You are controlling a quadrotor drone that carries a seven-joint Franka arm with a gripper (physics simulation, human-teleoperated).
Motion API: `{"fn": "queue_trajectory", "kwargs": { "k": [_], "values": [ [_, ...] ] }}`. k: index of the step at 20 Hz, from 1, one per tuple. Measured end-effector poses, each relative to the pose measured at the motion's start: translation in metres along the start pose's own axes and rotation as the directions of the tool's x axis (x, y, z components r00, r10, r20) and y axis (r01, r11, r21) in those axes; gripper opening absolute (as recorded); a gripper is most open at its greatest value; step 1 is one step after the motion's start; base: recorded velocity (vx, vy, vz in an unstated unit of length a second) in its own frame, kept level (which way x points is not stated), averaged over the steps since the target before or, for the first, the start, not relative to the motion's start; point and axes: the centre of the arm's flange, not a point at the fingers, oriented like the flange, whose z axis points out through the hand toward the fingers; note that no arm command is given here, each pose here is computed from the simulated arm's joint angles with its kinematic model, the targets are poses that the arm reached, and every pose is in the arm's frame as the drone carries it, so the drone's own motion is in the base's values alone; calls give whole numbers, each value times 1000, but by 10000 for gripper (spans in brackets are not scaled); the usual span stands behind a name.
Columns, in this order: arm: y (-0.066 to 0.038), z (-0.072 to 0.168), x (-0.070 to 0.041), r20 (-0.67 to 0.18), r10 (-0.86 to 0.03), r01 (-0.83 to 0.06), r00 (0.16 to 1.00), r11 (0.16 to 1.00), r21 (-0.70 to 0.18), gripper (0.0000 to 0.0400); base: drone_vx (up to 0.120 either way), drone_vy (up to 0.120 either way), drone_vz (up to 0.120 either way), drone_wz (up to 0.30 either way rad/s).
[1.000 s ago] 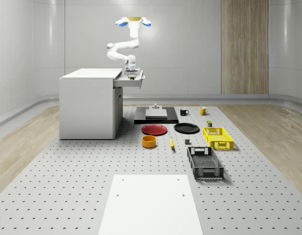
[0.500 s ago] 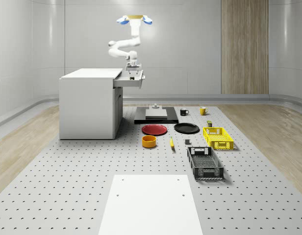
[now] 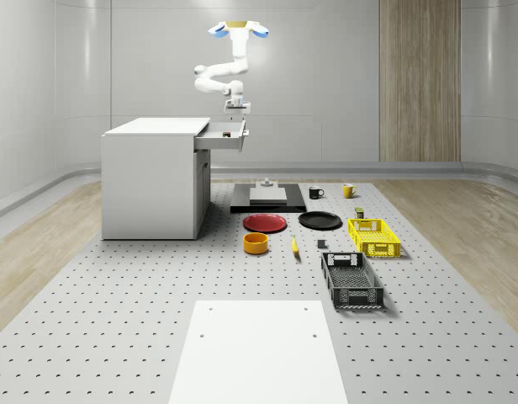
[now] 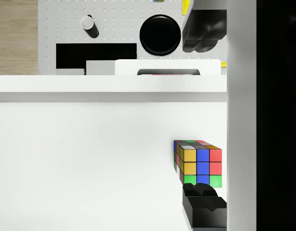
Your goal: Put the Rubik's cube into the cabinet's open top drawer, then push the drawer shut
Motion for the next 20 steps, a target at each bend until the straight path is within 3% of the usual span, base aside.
{"fn": "queue_trajectory", "kwargs": {
  "k": [20],
  "values": [
    [0, -1, 0, 0, 0, 0, 1000, 1000, 0, 400, 0, 120, 0, 0]
  ]
}}
